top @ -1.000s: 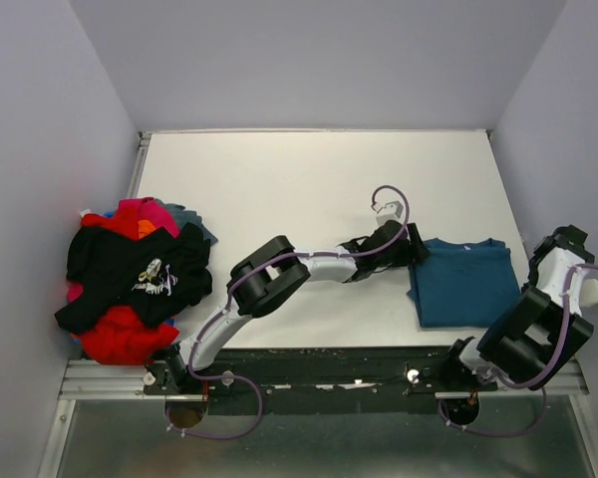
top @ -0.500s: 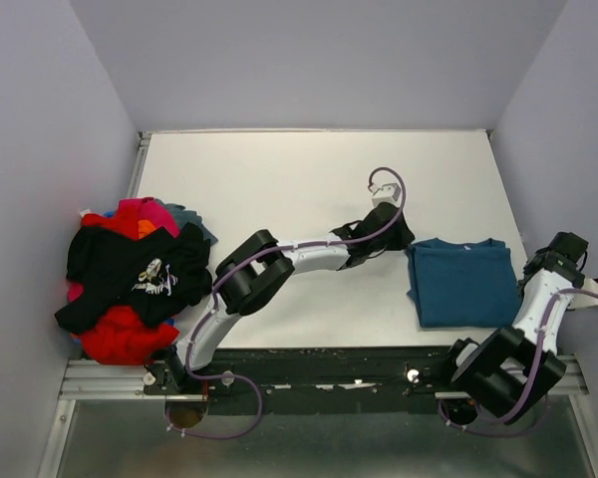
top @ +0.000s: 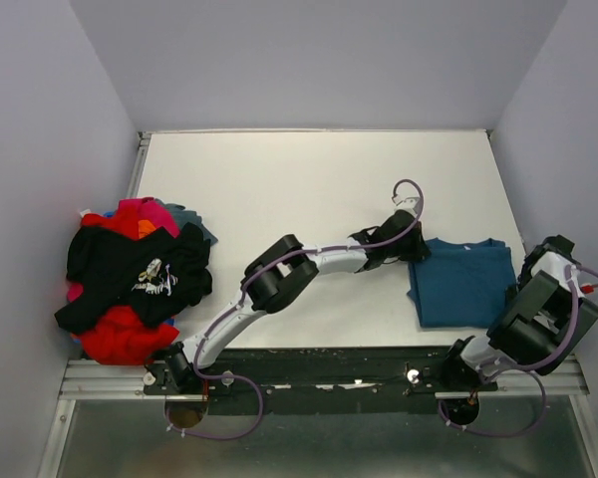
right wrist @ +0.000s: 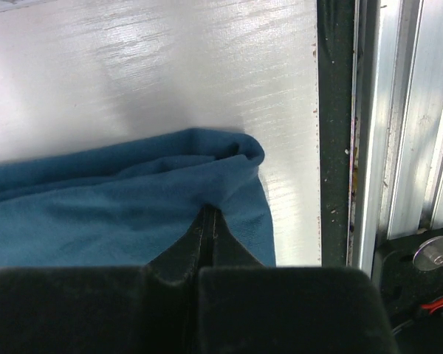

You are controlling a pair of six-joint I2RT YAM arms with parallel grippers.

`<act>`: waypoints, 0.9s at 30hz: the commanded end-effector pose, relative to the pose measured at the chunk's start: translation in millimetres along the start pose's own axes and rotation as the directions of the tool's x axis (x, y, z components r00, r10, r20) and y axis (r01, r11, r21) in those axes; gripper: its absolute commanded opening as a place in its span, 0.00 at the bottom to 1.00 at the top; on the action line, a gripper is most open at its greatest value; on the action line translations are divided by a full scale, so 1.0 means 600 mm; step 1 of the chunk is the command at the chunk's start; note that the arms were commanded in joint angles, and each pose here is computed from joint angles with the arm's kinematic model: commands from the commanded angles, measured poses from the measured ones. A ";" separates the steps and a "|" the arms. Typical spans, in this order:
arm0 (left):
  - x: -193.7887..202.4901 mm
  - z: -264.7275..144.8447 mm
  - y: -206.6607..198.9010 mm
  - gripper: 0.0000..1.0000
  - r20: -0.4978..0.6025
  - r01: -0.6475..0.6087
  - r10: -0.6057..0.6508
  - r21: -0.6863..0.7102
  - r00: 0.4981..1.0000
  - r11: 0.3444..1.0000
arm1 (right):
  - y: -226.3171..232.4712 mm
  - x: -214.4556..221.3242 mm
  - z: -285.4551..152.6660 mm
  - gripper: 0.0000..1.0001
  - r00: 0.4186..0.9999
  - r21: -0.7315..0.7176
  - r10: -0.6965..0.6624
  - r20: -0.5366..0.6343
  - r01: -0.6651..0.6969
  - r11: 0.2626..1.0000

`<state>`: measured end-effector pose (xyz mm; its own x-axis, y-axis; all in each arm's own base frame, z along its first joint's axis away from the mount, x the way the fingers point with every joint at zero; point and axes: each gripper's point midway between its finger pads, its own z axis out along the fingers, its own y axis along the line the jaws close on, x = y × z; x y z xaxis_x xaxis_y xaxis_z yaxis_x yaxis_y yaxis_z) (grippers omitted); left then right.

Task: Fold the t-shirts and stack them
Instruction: Put the neatly folded tshirt into the corner of the board with both arms

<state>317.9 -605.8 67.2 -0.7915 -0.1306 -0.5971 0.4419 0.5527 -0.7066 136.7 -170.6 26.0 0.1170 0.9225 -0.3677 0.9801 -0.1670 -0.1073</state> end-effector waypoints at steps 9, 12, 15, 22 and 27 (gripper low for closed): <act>-0.038 0.005 -0.017 0.01 -0.036 -0.107 0.110 0.069 0.993 0.992 | 0.019 -0.067 -0.074 0.01 0.982 -0.119 0.078 0.174 -0.058 0.991; -0.067 -0.019 -0.047 0.05 -0.005 -0.147 0.148 0.084 0.989 0.986 | 0.056 -0.078 -0.103 0.01 0.979 -0.207 0.034 0.203 0.009 0.978; -0.084 -0.049 -0.063 0.09 0.004 -0.171 0.172 0.073 0.985 0.982 | 0.095 -0.075 -0.114 0.01 0.980 -0.272 0.005 0.197 0.049 0.961; -0.052 -0.134 -0.070 0.02 -0.082 -0.133 0.139 0.081 0.987 0.988 | 0.163 -0.066 -0.110 0.01 0.989 -0.261 -0.049 0.138 0.084 0.962; 0.031 -0.182 -0.067 0.00 -0.201 -0.162 0.184 0.119 0.962 0.980 | 0.212 -0.064 -0.103 0.01 0.990 -0.269 -0.078 0.115 0.107 0.957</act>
<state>287.1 -552.0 142.9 -0.7552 0.0127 -0.6554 0.5700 0.5065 -0.6469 242.7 -201.9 84.1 0.0294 0.8786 -0.4767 0.9967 0.0103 0.0804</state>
